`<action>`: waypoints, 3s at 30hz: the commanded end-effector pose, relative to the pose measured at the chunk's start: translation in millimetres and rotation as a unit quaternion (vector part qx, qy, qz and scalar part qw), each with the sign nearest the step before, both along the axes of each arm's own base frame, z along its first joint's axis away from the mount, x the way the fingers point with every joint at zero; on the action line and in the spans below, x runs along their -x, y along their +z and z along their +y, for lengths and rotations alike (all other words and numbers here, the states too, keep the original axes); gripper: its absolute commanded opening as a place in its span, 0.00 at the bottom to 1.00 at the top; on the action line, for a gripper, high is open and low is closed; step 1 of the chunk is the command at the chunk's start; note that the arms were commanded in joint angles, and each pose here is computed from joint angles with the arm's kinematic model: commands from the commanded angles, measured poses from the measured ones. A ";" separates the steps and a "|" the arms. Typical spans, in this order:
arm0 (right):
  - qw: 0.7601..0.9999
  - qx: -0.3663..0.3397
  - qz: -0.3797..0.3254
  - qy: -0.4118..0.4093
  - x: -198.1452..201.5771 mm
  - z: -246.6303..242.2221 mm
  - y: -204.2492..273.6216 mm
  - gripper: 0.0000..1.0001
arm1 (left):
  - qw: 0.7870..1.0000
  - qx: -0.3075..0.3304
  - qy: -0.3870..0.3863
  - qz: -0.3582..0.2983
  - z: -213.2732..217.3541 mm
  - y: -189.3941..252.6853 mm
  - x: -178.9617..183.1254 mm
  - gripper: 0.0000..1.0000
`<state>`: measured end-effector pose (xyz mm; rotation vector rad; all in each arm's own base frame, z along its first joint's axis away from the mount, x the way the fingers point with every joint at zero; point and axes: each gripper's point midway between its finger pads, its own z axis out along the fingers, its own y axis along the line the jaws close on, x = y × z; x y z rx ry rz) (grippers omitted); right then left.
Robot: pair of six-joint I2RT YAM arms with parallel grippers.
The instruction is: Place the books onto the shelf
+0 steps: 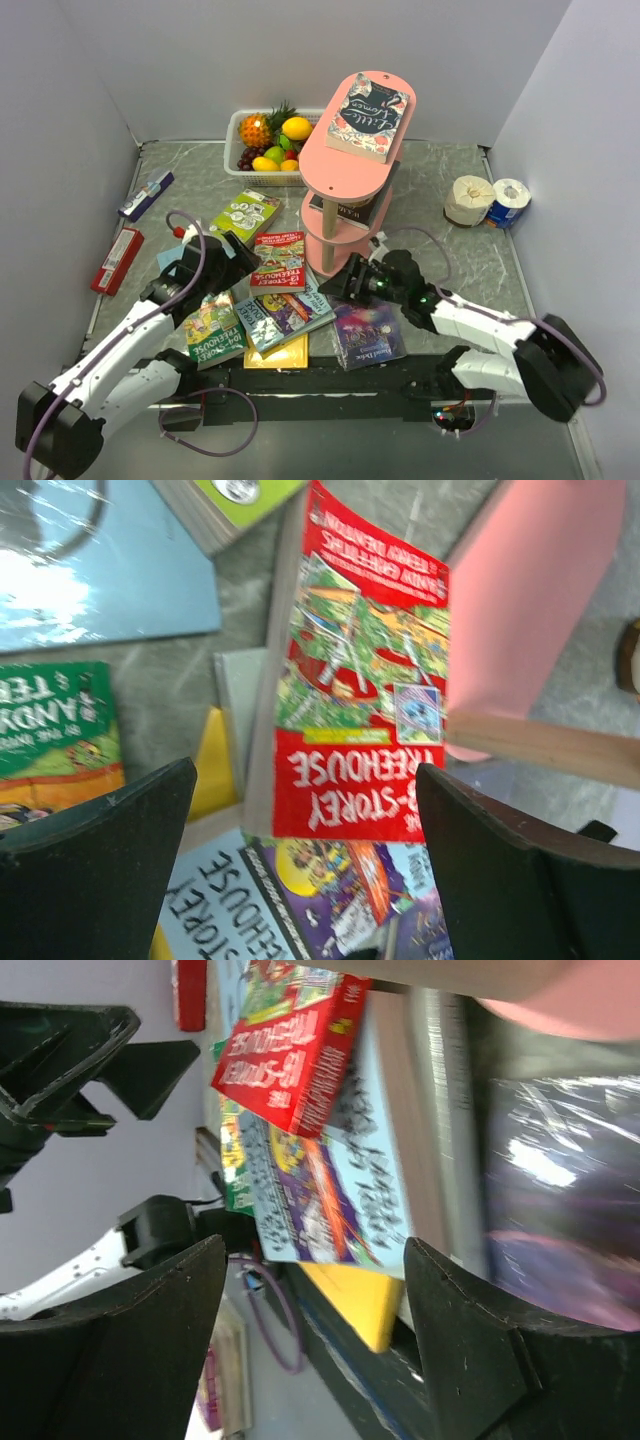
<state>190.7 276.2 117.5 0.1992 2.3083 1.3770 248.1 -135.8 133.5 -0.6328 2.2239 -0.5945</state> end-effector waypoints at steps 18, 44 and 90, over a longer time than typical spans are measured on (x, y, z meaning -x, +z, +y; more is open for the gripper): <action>1.000 -0.017 -0.004 -0.019 -11.4 46.6 5.9 0.75 | 0.997 -0.014 -0.065 0.037 -23.3 -39.6 -15.9 0.45; 0.966 0.039 -0.132 -0.218 -32.6 -18.4 2.7 0.77 | 0.997 -0.035 -0.055 -0.046 -36.6 16.8 -16.8 0.73; 0.978 -0.038 -0.077 -0.192 -83.2 48.5 -17.2 0.41 | 0.991 -0.066 -0.101 0.064 -56.9 -63.5 -16.4 0.15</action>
